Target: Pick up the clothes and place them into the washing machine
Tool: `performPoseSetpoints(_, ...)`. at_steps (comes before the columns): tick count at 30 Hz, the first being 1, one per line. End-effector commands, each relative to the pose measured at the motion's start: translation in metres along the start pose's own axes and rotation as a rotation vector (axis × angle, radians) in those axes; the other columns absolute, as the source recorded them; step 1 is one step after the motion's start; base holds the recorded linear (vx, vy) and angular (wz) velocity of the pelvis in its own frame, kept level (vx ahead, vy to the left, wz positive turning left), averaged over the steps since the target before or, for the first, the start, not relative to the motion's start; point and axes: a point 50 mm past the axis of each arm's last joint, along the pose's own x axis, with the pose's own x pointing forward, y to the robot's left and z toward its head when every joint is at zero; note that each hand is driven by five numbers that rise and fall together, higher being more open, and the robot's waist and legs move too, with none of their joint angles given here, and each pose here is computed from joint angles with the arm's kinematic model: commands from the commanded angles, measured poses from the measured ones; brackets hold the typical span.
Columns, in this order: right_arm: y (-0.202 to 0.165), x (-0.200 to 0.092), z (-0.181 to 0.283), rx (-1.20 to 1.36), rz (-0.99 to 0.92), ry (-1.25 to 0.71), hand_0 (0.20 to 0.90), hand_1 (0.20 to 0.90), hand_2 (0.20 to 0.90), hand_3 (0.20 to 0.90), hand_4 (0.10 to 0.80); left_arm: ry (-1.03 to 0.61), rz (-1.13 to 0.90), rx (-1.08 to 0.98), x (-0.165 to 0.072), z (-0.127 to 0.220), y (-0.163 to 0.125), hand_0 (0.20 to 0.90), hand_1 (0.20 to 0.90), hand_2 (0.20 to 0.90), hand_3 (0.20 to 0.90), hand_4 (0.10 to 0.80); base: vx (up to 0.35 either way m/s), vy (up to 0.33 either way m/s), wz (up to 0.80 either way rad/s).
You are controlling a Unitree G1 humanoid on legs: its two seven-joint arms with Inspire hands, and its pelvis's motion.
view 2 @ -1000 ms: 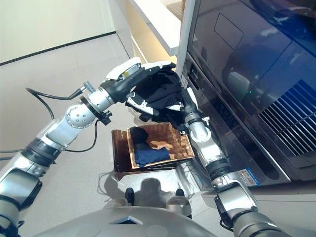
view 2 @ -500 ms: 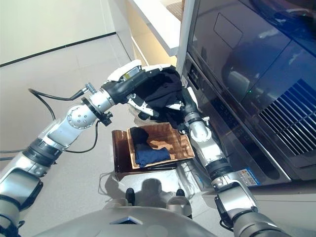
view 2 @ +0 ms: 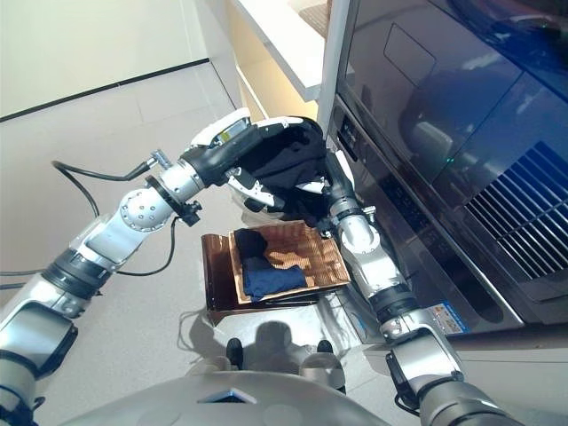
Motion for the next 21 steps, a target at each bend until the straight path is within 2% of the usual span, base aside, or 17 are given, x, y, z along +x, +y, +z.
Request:
performPoseSetpoints(1,-0.0072,0.0141,0.0931,0.055,-0.004,-0.433,0.2,0.2,0.2,0.2,0.3,-0.073,0.147,-0.018,0.0192,0.0106,0.0379,0.2,0.2,0.2,0.2,0.3,0.0,0.0,0.0)
performPoseSetpoints(21,-0.0077,0.0128,0.0938,0.06,-0.003,-0.44,0.2,0.2,0.2,0.2,0.3,-0.061,0.166,-0.018,0.017,0.0077,0.0364,0.2,0.2,0.2,0.2,0.3,0.0,0.0,0.0)
